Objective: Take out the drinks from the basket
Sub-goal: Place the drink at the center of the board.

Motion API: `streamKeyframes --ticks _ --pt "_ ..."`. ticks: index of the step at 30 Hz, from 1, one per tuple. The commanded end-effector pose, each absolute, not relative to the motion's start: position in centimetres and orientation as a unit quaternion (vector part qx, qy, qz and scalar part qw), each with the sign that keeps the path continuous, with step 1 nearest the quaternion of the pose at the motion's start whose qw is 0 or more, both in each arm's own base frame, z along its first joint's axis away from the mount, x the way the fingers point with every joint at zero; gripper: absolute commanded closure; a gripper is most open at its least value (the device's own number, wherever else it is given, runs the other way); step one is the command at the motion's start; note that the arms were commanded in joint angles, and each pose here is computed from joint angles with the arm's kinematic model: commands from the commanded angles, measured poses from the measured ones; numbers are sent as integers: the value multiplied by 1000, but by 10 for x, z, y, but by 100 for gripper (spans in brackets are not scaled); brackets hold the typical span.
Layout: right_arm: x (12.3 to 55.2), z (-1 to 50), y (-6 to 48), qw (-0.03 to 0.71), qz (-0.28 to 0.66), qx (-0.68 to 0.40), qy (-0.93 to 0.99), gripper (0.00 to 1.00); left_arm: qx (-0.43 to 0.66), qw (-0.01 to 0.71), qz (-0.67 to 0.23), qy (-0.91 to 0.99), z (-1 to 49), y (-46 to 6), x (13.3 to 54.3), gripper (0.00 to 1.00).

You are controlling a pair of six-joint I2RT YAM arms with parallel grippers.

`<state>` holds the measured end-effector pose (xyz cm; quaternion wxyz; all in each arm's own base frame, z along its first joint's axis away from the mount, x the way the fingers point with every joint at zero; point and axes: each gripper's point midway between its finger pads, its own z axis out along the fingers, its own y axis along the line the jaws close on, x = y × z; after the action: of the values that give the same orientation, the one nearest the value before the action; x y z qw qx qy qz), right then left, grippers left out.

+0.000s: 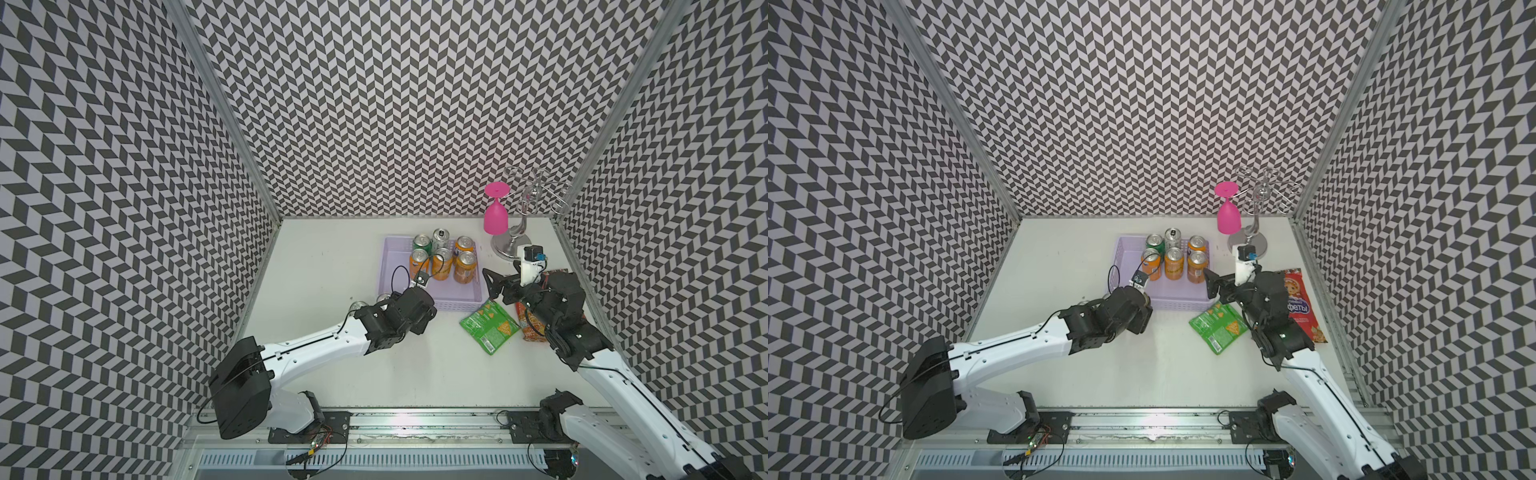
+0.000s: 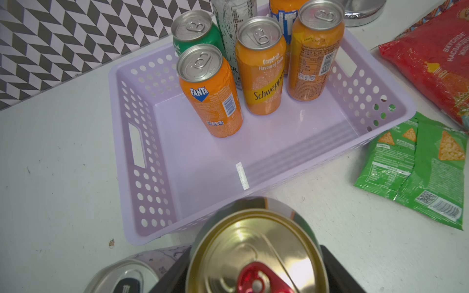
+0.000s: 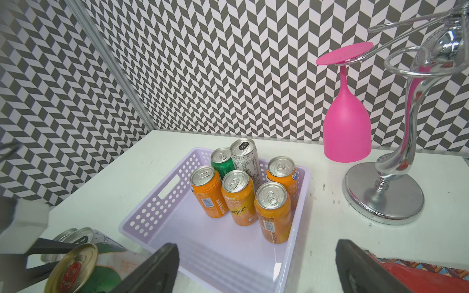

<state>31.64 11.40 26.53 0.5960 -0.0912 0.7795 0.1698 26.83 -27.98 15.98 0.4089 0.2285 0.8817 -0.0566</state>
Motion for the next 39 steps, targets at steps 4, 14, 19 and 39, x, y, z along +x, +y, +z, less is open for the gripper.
streamKeyframes --ticks 4,14,19,39 --pt "316 272 111 611 169 -88 768 0 197 452 -79 867 172 -293 282 47" --pt "317 270 112 609 168 -89 770 1 195 439 -89 873 153 -296 283 46" --pt "317 270 112 609 168 -89 770 0 192 434 -95 875 146 -295 284 46" --pt "318 268 113 605 168 -92 773 0 188 419 -84 884 127 -291 287 36"
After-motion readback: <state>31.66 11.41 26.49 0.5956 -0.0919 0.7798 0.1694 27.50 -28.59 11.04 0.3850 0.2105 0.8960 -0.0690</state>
